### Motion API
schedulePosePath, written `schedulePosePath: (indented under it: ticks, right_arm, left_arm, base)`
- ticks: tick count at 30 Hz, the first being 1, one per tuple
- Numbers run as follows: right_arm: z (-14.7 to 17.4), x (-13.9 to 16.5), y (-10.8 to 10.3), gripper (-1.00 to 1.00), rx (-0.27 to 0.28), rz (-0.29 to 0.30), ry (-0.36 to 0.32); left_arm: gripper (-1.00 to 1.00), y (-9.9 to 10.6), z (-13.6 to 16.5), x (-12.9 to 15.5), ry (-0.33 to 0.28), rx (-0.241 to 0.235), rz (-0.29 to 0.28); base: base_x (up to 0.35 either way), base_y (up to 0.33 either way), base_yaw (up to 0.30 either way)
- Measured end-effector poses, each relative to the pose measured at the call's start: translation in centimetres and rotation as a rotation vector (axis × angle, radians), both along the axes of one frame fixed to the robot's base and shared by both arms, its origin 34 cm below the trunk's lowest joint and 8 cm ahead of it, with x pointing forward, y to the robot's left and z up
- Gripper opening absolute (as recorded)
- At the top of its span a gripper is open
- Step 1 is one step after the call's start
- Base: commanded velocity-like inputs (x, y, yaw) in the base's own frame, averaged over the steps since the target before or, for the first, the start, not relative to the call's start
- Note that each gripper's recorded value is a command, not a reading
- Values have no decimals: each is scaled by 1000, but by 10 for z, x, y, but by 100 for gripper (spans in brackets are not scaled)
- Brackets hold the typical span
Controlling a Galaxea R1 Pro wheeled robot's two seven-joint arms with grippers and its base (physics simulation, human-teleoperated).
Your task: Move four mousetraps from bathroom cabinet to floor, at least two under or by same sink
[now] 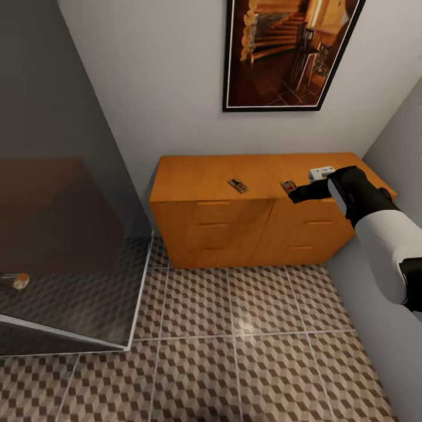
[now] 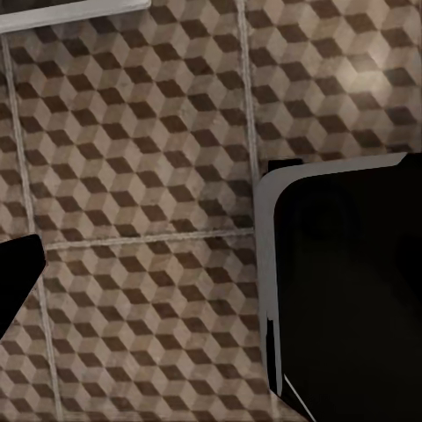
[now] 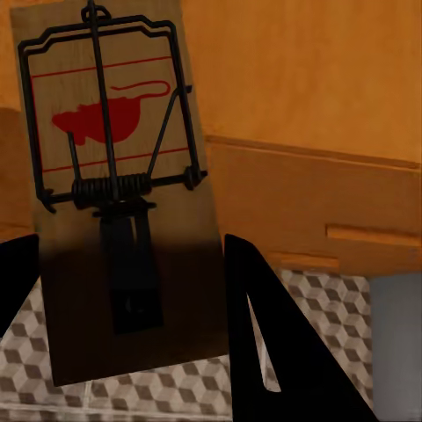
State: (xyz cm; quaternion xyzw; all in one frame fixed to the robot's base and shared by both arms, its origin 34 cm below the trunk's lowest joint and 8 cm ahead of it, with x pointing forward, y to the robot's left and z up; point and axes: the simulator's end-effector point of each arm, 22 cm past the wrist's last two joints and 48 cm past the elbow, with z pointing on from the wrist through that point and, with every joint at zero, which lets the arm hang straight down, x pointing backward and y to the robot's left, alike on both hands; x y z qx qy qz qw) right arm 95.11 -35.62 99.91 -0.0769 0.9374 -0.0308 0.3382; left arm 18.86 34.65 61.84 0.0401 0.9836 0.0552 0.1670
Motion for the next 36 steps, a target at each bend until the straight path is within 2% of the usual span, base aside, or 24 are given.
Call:
schedulePosePath:
  ticks: [14,25,29,31,32,35,36]
  right_arm:
    - [-13,-6,-3,-100,2,-8,31]
    - [-55,-26,-12,-100,8,-16,93]
    - [-109,-53,-18,-100,16,-8,135]
    - [-132,-65,-16,-100,17,15,120]
    - [-153,-81,-15,-100,15,26,133]
    - [-233,-160,-13,-100,15,45,242]
    - [-248,-178,-12,-100,17,54,257]
  left_arm:
    - [100,0,0,0,0,0,0]
    - [100,0,0,0,-1,-1,0]
    - [100,-1,0,1,-2,-3,-2]
    - [100,-1,0,1,-3,-3,-2]
    - [100,-1,0,1,-3,-3,-2]
    - [100,-7,-1,1,-4,-11,0]
    - [100,-12,-1,1,-4,-15,3]
  base:
    - [-298,0,0]
    - [-167,0,0]
    - [-11,0,0]
    - [-3,0,0]
    - [-1,0,0]
    - [0,0,0]
    - [0,0,0]
